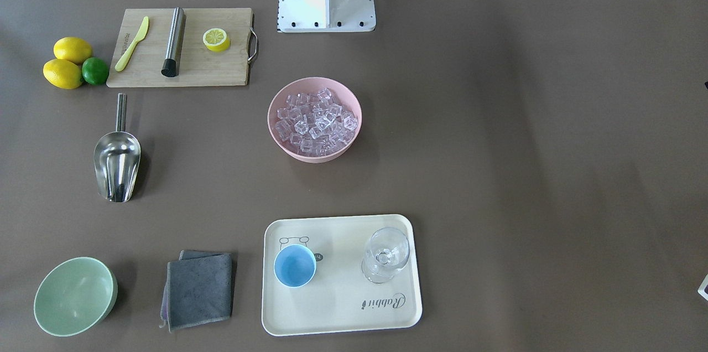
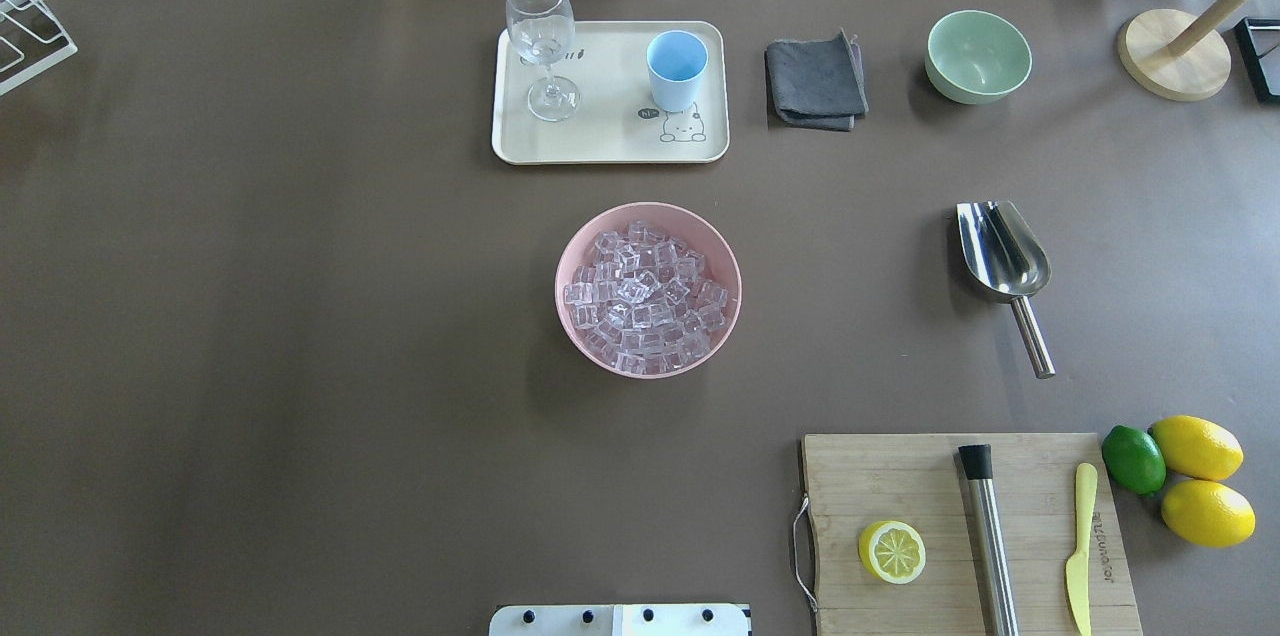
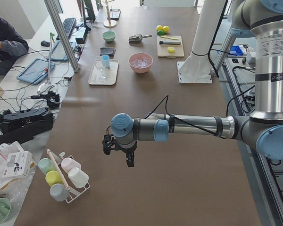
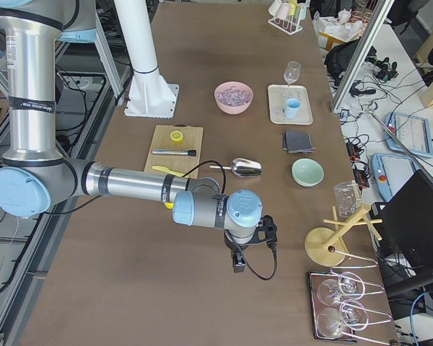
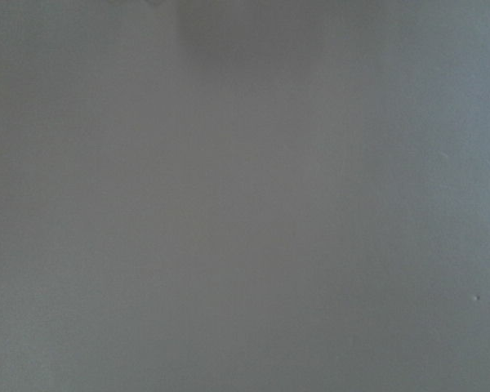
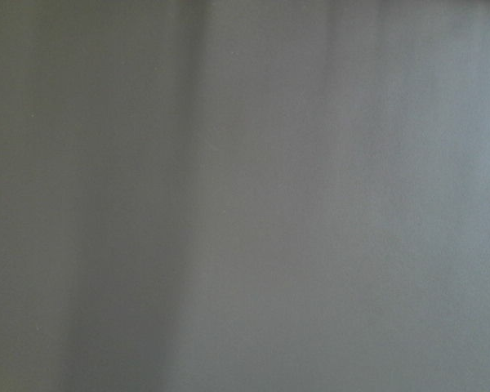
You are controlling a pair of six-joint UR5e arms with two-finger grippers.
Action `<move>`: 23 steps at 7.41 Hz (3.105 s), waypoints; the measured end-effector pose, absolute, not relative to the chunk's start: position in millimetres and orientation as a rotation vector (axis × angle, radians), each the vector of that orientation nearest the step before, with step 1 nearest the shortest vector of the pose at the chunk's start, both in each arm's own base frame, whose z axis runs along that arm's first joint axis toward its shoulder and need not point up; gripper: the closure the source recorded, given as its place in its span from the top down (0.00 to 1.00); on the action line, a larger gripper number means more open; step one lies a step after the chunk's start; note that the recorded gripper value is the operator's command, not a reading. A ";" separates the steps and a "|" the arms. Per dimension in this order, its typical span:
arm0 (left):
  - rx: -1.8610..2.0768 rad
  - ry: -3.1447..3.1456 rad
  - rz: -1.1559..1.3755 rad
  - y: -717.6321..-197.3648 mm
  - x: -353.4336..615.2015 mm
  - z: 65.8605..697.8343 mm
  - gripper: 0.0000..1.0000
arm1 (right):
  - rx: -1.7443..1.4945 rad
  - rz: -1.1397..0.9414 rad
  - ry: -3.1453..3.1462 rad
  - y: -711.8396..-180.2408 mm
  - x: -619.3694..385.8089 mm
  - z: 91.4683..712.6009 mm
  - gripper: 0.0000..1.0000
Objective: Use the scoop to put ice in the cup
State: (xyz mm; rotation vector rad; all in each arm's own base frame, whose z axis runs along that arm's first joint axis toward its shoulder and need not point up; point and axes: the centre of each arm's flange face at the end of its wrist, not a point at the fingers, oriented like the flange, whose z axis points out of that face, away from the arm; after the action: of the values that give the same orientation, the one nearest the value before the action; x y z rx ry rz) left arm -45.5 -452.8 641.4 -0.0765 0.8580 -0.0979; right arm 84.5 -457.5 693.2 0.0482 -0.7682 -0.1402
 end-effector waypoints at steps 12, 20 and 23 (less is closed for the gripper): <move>-0.093 0.856 -0.028 -461.9 -13.0 634.9 0.99 | 0.047 -0.149 -0.805 -458.6 74.9 690.2 1.00; -0.024 0.911 0.505 -495.4 230.4 494.0 0.99 | -0.114 0.042 -0.902 -484.4 -147.0 581.4 1.00; 0.170 1.019 0.797 -445.1 318.8 435.8 0.99 | -0.154 0.151 -0.954 -464.8 -198.8 536.5 1.00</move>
State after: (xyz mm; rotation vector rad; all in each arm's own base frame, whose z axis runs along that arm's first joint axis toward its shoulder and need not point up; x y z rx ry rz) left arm 318.8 -445.1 435.8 0.1697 1.0193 0.7965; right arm -198.8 -464.8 536.5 -0.1538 -0.9538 0.1506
